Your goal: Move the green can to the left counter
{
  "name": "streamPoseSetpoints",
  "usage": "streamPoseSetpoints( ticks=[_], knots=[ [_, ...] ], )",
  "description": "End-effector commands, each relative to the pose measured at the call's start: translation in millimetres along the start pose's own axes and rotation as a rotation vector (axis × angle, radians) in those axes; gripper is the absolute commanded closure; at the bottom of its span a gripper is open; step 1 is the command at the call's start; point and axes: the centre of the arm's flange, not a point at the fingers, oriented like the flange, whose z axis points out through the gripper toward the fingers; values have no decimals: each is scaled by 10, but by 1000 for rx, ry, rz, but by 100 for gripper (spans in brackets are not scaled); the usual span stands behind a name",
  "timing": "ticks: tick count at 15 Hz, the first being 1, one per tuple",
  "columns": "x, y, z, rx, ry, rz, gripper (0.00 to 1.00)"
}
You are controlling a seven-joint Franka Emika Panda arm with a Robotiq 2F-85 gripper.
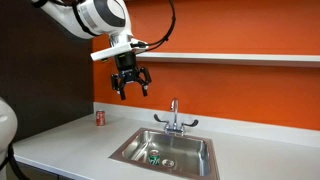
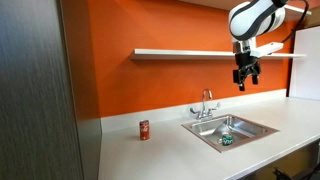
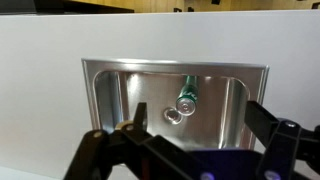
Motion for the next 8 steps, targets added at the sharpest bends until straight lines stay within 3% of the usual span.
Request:
streamPoseSetpoints(
  ticks=[1,3,8],
  knots=[
    [1,-1,3,0,-1,0,0],
    [1,-1,4,0,-1,0,0],
    [144,-10,138,116,33,-95,0]
  ],
)
